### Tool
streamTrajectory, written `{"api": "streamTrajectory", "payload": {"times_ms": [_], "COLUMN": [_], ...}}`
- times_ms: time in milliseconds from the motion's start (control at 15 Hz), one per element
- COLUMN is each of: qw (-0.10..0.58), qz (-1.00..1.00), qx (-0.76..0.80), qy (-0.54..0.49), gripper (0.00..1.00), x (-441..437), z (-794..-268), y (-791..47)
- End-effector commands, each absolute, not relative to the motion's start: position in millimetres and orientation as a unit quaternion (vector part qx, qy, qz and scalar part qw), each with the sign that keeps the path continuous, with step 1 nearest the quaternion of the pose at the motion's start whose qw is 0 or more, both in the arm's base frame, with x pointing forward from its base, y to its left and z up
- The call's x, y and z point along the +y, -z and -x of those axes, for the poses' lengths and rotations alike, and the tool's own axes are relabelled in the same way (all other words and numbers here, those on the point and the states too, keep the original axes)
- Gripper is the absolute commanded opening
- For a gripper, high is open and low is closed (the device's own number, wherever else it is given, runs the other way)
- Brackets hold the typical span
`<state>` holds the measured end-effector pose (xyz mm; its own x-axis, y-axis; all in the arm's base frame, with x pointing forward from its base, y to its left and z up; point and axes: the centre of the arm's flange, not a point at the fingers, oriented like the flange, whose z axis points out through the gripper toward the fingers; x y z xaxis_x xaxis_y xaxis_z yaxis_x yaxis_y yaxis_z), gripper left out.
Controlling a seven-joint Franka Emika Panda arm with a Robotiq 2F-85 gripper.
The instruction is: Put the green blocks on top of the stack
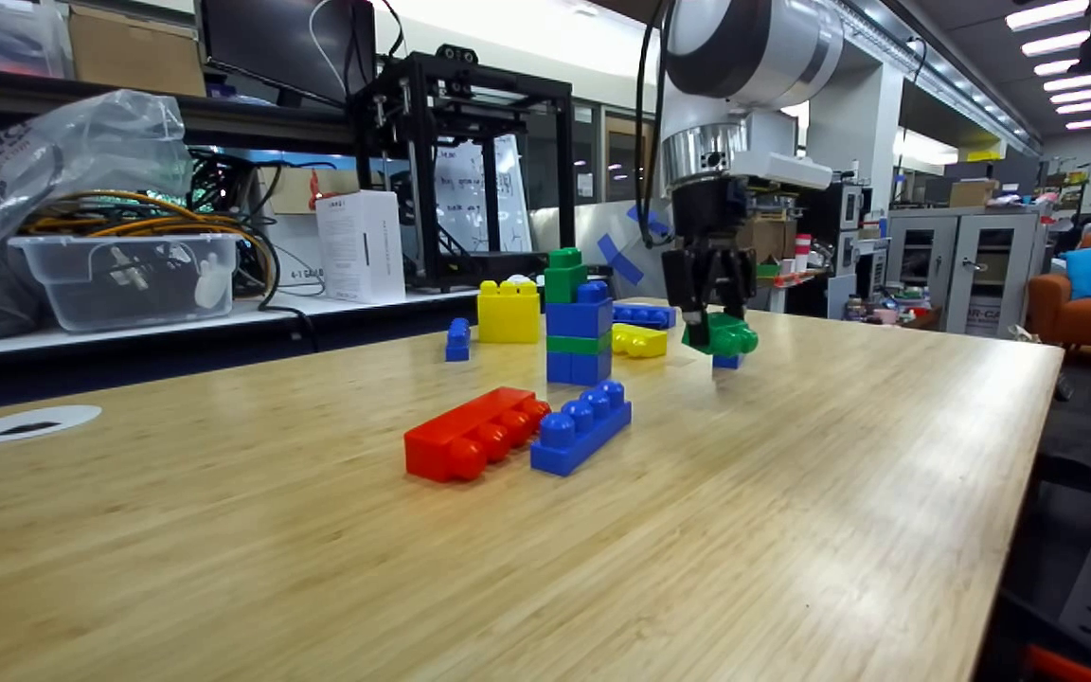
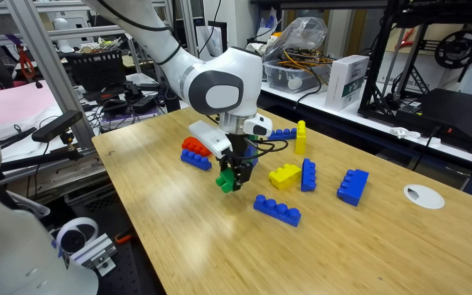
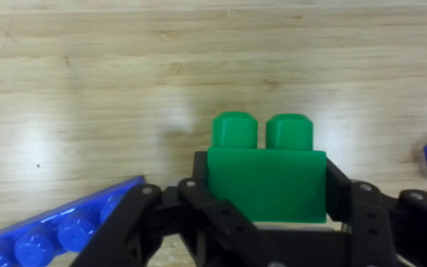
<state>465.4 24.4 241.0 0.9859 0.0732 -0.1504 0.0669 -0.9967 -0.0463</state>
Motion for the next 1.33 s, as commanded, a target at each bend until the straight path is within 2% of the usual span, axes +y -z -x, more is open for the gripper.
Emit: {"api": "streamTrajectory", "payload": {"times_ms": [0, 667, 1267], "qw": [0.033, 0.067, 0.129], "qz": [0.993, 0.932, 0.817], "qx": [0.064, 0.325, 0.531], "qy": [-0.092, -0.146, -0.184], "gripper": [0.45, 0.45, 0.45], "x": [16, -7, -14], "z": [-479, -498, -493], "y": [-238, -182, -189]}}
